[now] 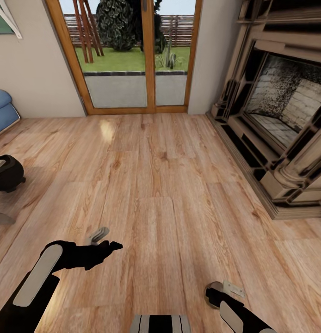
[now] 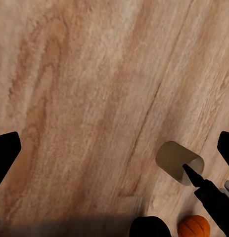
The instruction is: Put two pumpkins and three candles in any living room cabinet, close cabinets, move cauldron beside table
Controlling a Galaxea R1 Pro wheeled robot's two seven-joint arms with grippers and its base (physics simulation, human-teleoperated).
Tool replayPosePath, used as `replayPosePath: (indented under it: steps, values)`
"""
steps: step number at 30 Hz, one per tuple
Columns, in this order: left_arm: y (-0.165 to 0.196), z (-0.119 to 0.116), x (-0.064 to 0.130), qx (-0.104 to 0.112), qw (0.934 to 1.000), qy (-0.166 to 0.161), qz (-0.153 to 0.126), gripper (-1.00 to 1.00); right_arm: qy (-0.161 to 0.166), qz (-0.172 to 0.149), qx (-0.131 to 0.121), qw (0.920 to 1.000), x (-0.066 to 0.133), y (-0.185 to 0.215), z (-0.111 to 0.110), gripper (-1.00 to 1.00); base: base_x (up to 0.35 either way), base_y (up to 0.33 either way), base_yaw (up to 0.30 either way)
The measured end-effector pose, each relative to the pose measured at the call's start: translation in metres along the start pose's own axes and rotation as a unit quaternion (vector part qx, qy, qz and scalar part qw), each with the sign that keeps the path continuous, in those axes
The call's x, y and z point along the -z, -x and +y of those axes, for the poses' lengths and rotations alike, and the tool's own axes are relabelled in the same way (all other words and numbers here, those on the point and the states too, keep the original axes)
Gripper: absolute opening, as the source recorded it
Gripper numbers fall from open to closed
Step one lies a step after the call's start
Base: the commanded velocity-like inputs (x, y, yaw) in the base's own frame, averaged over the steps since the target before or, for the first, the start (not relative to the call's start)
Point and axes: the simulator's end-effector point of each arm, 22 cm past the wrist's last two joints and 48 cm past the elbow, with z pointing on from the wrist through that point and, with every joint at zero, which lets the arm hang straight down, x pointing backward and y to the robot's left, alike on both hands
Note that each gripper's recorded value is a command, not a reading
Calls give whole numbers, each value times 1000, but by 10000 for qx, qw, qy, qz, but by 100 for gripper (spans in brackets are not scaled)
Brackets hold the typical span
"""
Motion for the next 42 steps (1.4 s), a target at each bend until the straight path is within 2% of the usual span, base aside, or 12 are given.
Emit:
replayPosePath:
  steps: [29,30,42]
  values:
    - [-2,4,-5,27,10000,27,52,100,-25,51,5,10000,-3,-6,-2,100,0,0,0]
    - [-2,4,-5,28,10000,26,53,100,-23,49,6,10000,-3,-5,-2,-100,0,0,0]
    - [-2,4,-5,36,10000,27,52,100,-22,48,4,10000,-3,-5,-2,-100,0,0,0]
